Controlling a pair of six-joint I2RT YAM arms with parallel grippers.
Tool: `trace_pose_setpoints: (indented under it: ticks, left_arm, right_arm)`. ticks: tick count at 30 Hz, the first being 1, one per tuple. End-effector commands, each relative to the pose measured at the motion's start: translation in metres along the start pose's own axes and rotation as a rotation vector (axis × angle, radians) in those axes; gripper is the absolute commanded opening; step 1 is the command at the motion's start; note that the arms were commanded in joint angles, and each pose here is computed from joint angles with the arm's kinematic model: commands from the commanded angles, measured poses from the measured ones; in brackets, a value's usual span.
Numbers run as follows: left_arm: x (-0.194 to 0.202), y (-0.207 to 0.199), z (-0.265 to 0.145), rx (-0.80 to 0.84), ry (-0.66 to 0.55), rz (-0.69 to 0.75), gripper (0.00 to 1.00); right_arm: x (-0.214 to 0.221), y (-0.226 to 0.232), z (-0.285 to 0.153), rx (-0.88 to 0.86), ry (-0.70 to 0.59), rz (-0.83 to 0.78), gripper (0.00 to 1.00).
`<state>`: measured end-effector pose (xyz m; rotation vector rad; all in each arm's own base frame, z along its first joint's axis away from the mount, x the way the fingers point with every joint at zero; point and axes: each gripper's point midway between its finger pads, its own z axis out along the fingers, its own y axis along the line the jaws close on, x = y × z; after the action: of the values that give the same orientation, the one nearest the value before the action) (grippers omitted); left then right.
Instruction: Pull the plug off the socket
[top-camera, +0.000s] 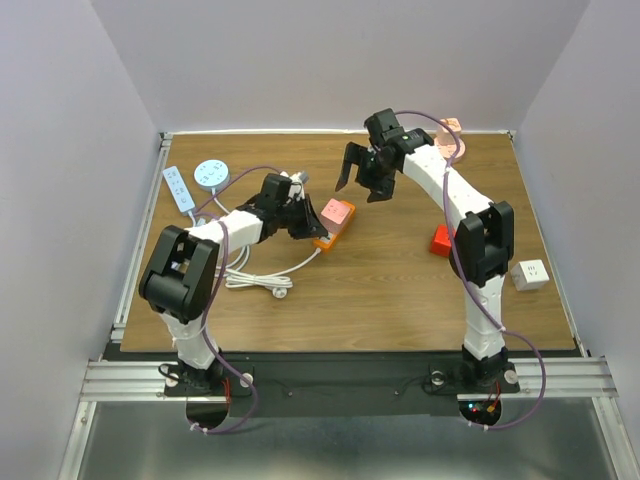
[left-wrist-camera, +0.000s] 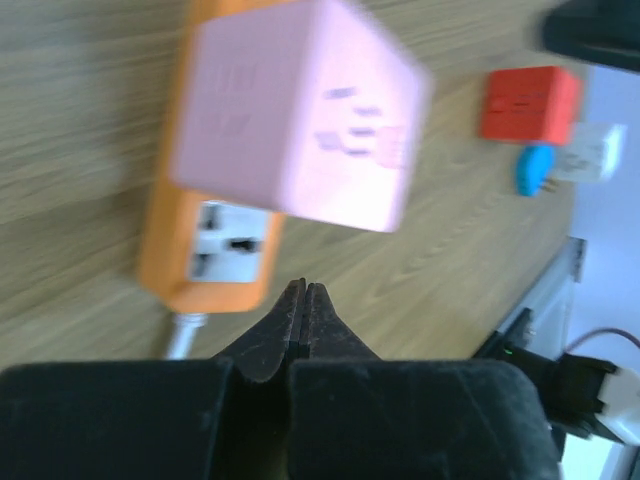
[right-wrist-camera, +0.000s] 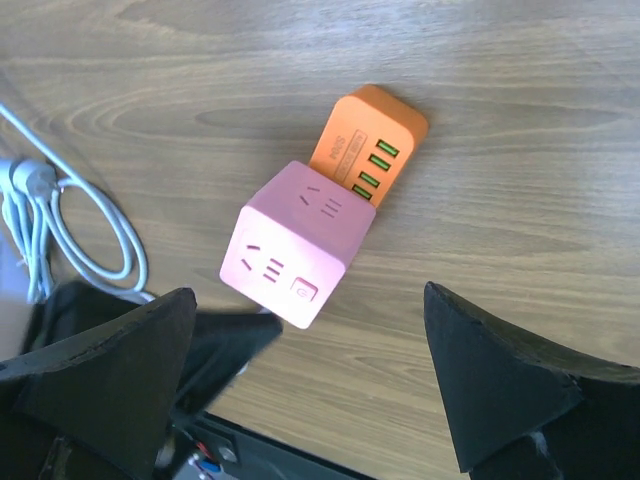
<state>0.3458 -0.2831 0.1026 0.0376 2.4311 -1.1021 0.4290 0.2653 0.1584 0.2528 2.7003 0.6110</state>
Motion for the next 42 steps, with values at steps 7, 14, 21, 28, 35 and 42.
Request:
trace_pose_setpoints:
  ticks: [7,14,21,28,35,42]
  left_arm:
    - [0.016,0.053,0.020,-0.129,0.080,0.017,0.00]
    - [0.018,0.063,0.026,-0.127,0.092,0.007,0.00]
    - [0.005,0.058,0.020,-0.110,0.069,-0.003,0.00]
    - [-0.027,0.038,0.019,-0.087,0.036,0.028,0.00]
    - [-0.035,0.041,0.031,-0.081,0.051,0.020,0.00]
    - [-0.047,0.027,0.030,-0.050,0.032,0.014,0.00]
  right_arm:
    - [0.012,0.022,0.005,-0.092,0.049,-0.031,1.00]
    - [-0.005,0.022,0.028,-0.014,-0.042,-0.174,1.00]
    - [-0.025,0.018,0.050,0.012,-0.107,-0.224,1.00]
    - [-0.014,0.043,0.063,-0.145,-0.033,-0.221,0.93]
    - [0.011,0.028,0.077,-0.137,0.057,-0.204,0.89]
    - [0.051,0.029,0.062,-0.203,0.191,-0.145,0.73]
